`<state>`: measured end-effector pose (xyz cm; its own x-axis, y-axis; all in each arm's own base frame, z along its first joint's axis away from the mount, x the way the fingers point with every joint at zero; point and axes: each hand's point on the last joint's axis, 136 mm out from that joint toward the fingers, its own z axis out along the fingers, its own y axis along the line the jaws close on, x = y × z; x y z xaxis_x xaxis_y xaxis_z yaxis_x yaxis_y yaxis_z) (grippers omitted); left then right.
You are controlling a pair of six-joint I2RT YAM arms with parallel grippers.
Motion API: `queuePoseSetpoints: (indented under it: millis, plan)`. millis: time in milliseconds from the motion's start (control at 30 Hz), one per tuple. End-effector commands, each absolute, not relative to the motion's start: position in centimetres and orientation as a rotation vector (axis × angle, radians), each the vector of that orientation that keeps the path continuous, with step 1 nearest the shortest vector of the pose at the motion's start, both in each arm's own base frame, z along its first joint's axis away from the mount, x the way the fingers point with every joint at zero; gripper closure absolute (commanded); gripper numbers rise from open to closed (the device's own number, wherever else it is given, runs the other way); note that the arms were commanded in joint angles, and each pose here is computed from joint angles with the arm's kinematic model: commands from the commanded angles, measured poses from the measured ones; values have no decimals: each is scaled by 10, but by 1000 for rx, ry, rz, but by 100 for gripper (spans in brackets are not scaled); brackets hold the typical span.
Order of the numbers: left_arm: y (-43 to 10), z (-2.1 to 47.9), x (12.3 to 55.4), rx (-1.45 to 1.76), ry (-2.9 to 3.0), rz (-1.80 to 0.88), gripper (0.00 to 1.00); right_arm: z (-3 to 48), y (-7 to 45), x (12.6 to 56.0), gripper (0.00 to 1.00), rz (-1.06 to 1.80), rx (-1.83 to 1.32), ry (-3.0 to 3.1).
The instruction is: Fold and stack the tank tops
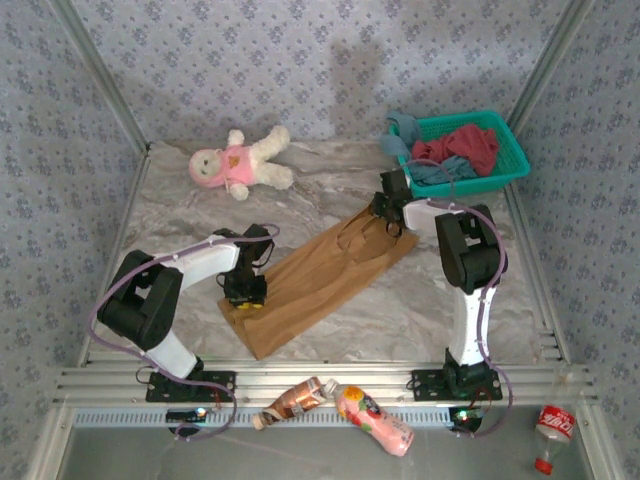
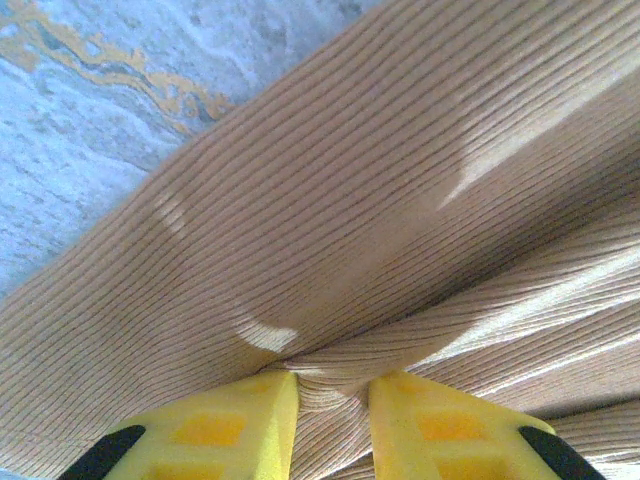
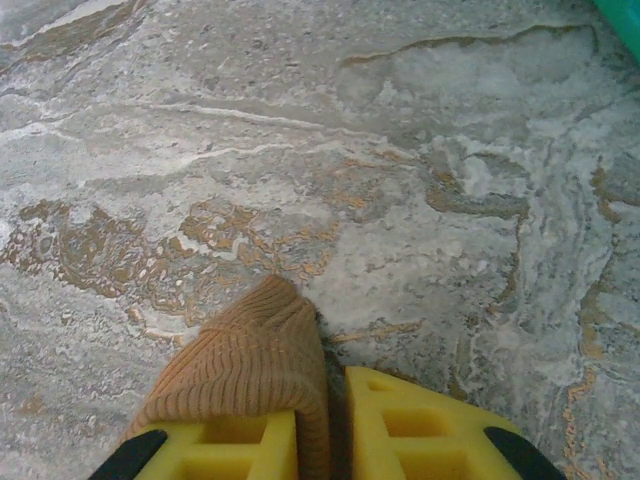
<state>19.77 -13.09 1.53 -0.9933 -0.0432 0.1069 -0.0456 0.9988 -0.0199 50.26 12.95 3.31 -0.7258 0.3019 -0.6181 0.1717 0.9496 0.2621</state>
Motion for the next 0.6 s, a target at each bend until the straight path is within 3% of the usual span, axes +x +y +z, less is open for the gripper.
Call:
queuePoseSetpoints:
  millis: [0, 267, 567]
  plan:
    - [-114, 0, 163, 34, -2899, -77, 74, 46, 112, 509, 79, 266, 467, 2307]
    - [-115, 0, 163, 30, -2900, -75, 74, 33, 112, 507, 75, 279, 522, 2321]
    - [-119, 8, 169, 26, -2916, -48, 74, 58, 121, 492, 65, 296, 400, 2295]
